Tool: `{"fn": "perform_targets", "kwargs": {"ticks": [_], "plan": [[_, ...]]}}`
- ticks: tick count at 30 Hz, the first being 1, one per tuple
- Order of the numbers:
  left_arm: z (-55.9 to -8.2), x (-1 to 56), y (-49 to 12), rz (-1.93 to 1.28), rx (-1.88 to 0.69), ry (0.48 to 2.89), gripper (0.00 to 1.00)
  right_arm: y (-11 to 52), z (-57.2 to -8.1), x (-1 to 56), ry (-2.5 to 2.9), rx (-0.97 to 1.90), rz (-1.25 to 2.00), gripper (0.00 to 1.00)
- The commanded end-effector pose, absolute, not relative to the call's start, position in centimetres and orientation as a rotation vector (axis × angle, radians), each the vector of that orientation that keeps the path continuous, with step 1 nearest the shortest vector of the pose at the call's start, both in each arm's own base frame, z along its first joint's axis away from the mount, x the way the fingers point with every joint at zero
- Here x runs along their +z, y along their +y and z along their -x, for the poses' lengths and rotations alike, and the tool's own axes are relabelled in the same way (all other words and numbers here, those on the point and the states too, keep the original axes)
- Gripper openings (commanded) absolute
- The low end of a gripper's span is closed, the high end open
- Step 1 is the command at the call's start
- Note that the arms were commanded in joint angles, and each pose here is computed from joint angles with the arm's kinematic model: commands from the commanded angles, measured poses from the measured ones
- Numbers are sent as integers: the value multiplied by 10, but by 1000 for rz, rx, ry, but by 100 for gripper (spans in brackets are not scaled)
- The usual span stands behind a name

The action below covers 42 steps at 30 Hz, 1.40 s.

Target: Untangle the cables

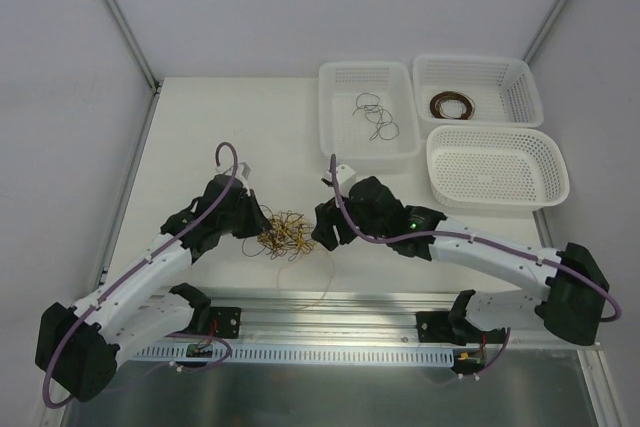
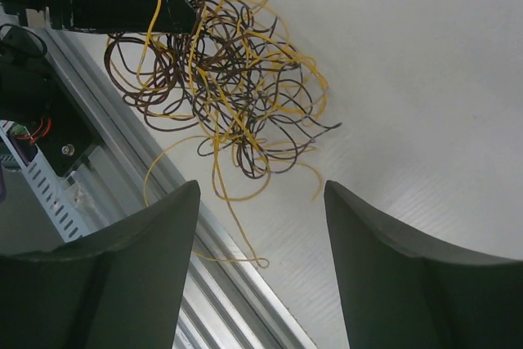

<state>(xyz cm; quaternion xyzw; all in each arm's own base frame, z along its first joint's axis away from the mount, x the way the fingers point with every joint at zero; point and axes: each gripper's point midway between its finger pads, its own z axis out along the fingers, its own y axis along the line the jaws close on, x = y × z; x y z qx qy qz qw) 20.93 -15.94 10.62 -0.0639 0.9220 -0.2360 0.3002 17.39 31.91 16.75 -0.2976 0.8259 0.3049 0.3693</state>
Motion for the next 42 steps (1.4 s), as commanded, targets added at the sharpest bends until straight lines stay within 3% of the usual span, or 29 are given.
{"fn": "perform_targets", "kwargs": {"ticks": [1, 3, 6, 9, 10, 12, 21, 29, 42], "plan": [[-204, 114, -170, 149, -700, 2430, 0, 359, -175, 187, 2026, 940, 827, 65], [-203, 114, -171, 138, -702, 2426, 0, 364, -174, 180, 2048, 947, 843, 61], [-201, 114, -170, 132, -701, 2423, 0, 373, -179, 177, 2040, 958, 838, 47], [-203, 111, -164, 132, -662, 2414, 0, 367, -186, 177, 2042, 893, 832, 22], [-204, 111, -162, 135, -647, 2404, 0, 365, -187, 181, 2024, 884, 833, 7], [-205, 103, -154, 153, -592, 2410, 0, 351, -191, 191, 2016, 822, 810, 1], [-218, 78, -101, 298, -196, 2426, 0, 216, -211, 274, 1888, 378, 595, 1], [-233, 72, -56, 519, -12, 2396, 0, 115, -186, 347, 1733, 297, 377, 1], [-261, 85, 30, 866, 293, 2256, 4, 46, -149, 382, 1628, 306, 256, 1]]}}
